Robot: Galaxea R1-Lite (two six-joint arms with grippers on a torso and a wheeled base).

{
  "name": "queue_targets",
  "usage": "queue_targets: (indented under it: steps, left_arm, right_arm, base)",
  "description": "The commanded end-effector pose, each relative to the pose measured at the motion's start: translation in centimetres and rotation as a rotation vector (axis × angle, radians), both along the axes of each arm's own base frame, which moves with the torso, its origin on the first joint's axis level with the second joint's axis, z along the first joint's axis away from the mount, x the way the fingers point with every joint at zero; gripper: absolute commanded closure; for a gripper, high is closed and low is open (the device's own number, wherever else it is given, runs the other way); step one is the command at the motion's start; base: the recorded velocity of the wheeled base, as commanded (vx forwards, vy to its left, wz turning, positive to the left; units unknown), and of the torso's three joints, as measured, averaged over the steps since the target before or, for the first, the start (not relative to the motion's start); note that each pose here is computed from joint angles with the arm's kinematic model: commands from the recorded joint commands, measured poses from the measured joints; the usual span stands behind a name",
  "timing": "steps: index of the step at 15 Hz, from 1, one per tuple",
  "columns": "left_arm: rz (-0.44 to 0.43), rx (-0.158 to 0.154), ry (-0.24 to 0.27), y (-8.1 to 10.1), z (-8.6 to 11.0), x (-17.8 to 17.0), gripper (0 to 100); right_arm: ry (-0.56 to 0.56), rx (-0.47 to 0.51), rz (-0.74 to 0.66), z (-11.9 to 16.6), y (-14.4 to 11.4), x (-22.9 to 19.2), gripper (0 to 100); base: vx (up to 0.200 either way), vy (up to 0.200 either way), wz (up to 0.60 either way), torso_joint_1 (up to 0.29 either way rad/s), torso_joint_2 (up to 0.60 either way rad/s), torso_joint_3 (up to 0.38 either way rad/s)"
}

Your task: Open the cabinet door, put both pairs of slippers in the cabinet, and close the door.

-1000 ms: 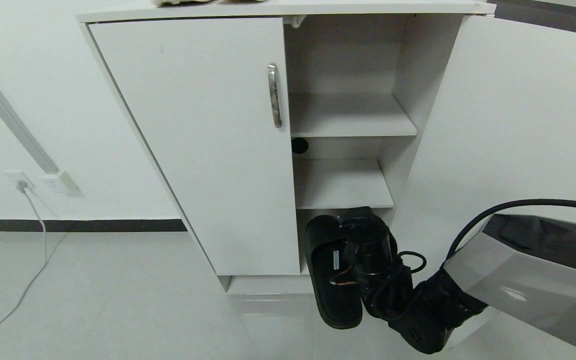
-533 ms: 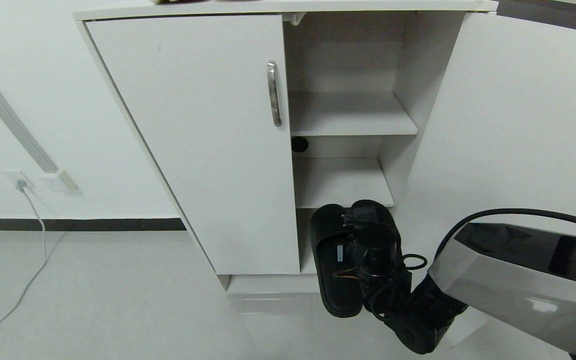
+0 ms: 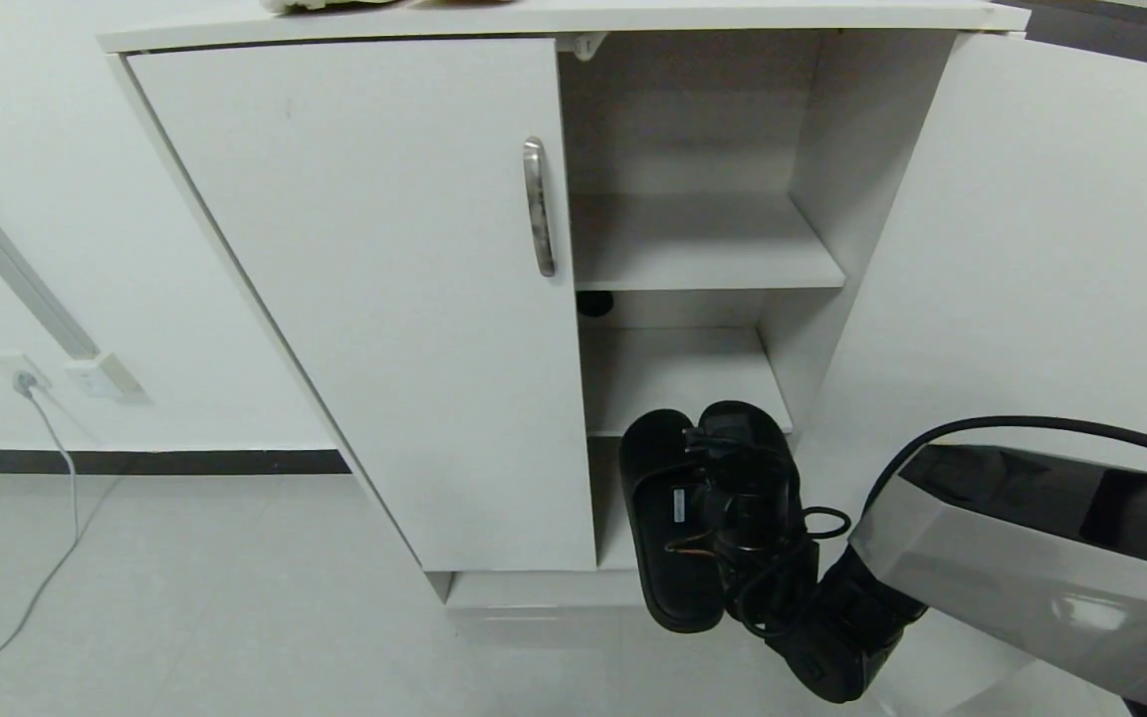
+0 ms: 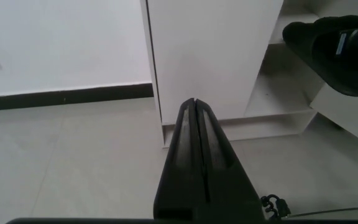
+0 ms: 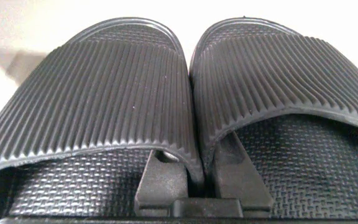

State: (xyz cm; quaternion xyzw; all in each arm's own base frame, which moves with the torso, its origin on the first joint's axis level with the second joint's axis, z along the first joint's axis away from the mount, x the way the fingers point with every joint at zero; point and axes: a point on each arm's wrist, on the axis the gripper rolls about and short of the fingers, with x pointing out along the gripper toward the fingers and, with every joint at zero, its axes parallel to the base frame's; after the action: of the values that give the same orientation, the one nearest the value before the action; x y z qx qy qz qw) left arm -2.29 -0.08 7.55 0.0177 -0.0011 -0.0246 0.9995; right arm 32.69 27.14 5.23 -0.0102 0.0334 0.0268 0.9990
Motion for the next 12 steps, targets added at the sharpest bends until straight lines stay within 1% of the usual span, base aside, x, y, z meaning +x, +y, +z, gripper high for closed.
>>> queue_targets:
  steps: [1, 5, 9, 12]
  left_arm:
    - [0.000, 0.000, 0.001, 0.0, 0.0, 0.0, 100]
    - [0.000, 0.000, 0.003, 0.0, 0.0, 0.0, 100]
    - [0.000, 0.000, 0.001, 0.0, 0.0, 0.0, 100]
    - [0.000, -0.002, 0.001, 0.0, 0.0, 0.0, 100]
  right_arm:
    - [-0.002, 0.002, 0.000, 0.1, 0.0, 0.0, 100]
    - [-0.002, 0.006, -0.001, 0.1, -0.1, 0.0, 100]
    - [0.005, -0.001, -0.012, -0.3, -0.3, 0.5, 100]
    - [0.008, 0.008, -0.047, -0.6, -0.5, 2.6, 100]
  base:
    - [0.200, 0.000, 0.00, 0.007, 0.00, -0.002]
    - [0.200, 0.000, 0.00, 0.004, 0.00, 0.002]
    - [0.000, 0.000, 0.00, 0.000, 0.00, 0.000]
    - [0.000, 0.000, 0.00, 0.000, 0.00, 0.000]
